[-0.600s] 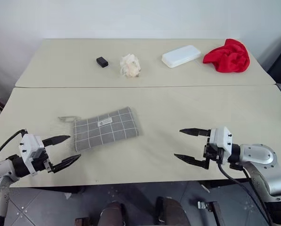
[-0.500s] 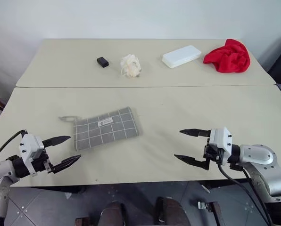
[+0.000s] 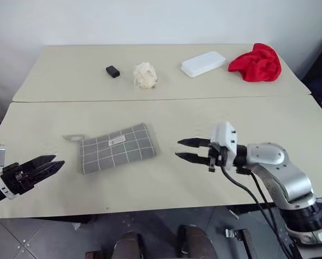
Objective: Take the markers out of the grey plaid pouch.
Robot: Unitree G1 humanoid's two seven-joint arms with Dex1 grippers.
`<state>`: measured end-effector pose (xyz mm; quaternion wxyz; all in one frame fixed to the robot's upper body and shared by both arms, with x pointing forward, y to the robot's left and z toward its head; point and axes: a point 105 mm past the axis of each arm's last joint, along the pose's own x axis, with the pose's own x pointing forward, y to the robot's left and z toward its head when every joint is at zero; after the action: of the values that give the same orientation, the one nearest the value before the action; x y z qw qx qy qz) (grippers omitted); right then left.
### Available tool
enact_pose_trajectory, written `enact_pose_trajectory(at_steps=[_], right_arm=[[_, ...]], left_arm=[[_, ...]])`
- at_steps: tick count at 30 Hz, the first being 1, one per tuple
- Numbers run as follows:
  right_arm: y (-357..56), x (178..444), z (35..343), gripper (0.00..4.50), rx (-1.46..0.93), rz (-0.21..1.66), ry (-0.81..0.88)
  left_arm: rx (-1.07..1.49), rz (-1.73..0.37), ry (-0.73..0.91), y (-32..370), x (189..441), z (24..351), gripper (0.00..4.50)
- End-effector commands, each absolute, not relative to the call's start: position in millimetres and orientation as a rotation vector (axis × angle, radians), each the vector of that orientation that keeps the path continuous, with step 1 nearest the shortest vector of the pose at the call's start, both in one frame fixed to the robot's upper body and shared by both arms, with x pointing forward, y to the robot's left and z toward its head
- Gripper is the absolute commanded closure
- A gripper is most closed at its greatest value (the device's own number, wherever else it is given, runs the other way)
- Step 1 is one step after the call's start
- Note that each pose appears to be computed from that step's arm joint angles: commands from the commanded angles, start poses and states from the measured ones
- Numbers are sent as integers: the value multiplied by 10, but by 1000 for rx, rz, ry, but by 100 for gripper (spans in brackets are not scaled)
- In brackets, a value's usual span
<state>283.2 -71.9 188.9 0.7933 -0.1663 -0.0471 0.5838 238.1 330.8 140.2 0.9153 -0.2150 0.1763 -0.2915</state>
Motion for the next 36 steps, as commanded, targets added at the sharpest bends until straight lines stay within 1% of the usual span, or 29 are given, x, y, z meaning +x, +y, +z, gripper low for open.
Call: enact_pose_trajectory(at_steps=[1, 2, 5, 8, 11, 15, 18, 20, 23, 25, 27, 30, 32, 36], right_arm=[[-492, 3039, 1870, 415, -427, 1200, -94], [-406, 3133, 1828, 448, -463, 1178, -82], [-177, 3347, 1739, 448, -511, 1130, -76], [83, 3427, 1727, 448, -474, 1138, -78], [244, 3461, 1713, 448, -454, 1151, -77], [315, 3446, 1554, 448, -479, 1193, -46], [250, 3400, 1387, 448, -474, 1217, 9], [153, 3291, 1253, 448, -479, 1250, 61], [21, 3182, 1182, 448, -491, 1267, 97], [-115, 3150, 1143, 448, -527, 1261, 121], [-224, 3145, 1112, 448, -549, 1248, 144], [-369, 3154, 1082, 448, -562, 1219, 172], [-400, 3159, 1074, 448, -566, 1209, 178], [-383, 3165, 1063, 448, -556, 1196, 174]], left_arm=[[-521, -553, 529, 3254, 2469, 1288, 0], [-548, -553, 543, 3216, 2528, 1275, 0], [-657, -539, 510, 3127, 2772, 1345, 0], [-676, -521, 556, 3013, 2902, 1283, 0], [-694, -507, 631, 2931, 2928, 1188, 0], [-714, -664, 776, 2561, 2813, 1125, 0], [-740, -718, 812, 2372, 2828, 1107, 0], [-761, -802, 862, 2140, 2784, 1084, 0], [-769, -886, 927, 1899, 2693, 1045, 0], [-781, -906, 936, 1819, 2683, 1034, 0], [-787, -899, 927, 1834, 2691, 1044, 0], [-809, -841, 907, 1960, 2737, 1050, 0], [-809, -807, 898, 2046, 2754, 1060, 0], [-864, -772, 824, 2179, 2862, 1202, 0]])
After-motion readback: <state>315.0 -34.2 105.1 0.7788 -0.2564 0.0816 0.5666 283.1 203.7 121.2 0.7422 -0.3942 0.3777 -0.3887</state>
